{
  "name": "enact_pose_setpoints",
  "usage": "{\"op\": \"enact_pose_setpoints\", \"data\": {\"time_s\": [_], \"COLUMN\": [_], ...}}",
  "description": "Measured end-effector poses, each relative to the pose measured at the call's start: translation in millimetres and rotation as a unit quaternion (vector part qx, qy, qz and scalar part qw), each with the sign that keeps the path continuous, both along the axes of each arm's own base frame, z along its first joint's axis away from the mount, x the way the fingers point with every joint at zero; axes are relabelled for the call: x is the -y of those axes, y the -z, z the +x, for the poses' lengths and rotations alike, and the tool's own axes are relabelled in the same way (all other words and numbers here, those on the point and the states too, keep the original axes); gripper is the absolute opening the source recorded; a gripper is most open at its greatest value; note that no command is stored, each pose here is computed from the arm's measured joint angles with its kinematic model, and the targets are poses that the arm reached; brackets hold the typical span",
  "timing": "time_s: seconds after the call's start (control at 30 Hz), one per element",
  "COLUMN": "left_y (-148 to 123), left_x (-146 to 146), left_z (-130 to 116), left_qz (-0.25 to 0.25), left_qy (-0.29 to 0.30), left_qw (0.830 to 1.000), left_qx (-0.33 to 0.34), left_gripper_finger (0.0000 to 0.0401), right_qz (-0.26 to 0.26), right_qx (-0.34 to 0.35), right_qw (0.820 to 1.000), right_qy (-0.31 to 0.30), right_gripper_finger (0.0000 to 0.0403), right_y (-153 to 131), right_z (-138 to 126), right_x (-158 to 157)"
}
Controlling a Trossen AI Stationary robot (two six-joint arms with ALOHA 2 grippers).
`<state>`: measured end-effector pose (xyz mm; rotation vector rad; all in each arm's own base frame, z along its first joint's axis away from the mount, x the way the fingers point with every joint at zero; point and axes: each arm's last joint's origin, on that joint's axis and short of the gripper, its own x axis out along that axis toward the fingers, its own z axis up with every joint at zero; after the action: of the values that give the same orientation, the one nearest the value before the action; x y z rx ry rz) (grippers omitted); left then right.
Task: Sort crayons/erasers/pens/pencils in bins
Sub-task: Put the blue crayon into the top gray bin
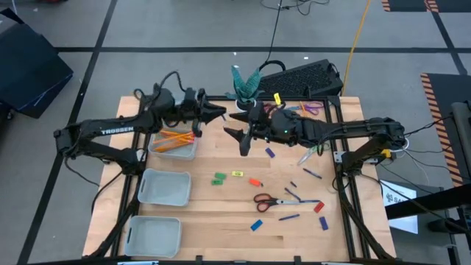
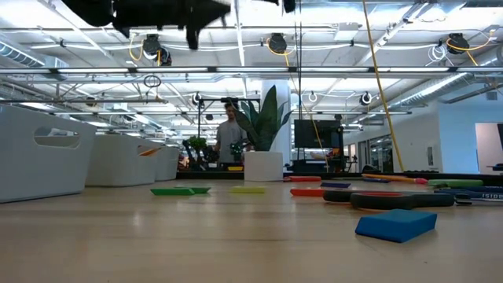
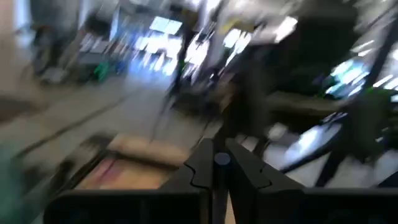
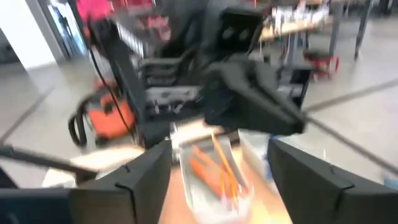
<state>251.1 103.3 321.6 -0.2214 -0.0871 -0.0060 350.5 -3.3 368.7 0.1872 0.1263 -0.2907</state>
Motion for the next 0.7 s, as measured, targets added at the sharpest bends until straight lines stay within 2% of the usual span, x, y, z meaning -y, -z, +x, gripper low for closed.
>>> {"op": "enact_pose_setpoints", "data": {"time_s": [0.17, 0.23, 0.3, 0.37, 0.47, 0.6, 0.67, 0.7], "left_y": [9.0, 11.0, 11.8, 12.6, 11.2, 35.5, 55.8, 66.8], "left_x": [-31.5, -48.1, -66.4, -85.6, -114.6, -147.0, -160.5, -167.4], "left_z": [-15.4, -26.7, -38.5, -52.1, -66.8, -81.8, -86.5, -88.9], "left_qz": [-0.001, -0.012, -0.021, -0.022, -0.018, -0.092, -0.134, -0.152], "left_qy": [-0.061, -0.096, -0.133, -0.18, -0.233, -0.25, -0.256, -0.256], "left_qw": [0.989, 0.975, 0.953, 0.915, 0.841, 0.719, 0.674, 0.66], "left_qx": [-0.134, -0.2, -0.273, -0.36, -0.488, -0.642, -0.68, -0.69], "left_gripper_finger": [0.0024, 0.0025, 0.0025, 0.0025, 0.0025, 0.0025, 0.0025, 0.0025], "right_qz": [0.015, 0.021, 0.029, 0.036, 0.046, 0.037, 0.023, 0.013], "right_qx": [-0.072, -0.1, -0.126, -0.146, -0.158, -0.179, -0.228, -0.237], "right_qw": [0.997, 0.995, 0.991, 0.988, 0.986, 0.983, 0.973, 0.971], "right_qy": [0.006, 0.017, 0.024, 0.031, 0.013, -0.012, -0.018, -0.022], "right_gripper_finger": [0.0278, 0.0279, 0.0278, 0.0278, 0.0277, 0.0277, 0.0277, 0.0277], "right_y": [15.1, 20.6, 25.8, 30.2, 37.5, 45.3, 53.1, 54.5], "right_z": [-2.4, -4.5, -6.7, -7.9, -2.9, 12.6, 21.2, 29.8], "right_x": [0.1, 0.8, 3.7, 7.7, 12.1, 12.5, 12.3, 12.7]}}
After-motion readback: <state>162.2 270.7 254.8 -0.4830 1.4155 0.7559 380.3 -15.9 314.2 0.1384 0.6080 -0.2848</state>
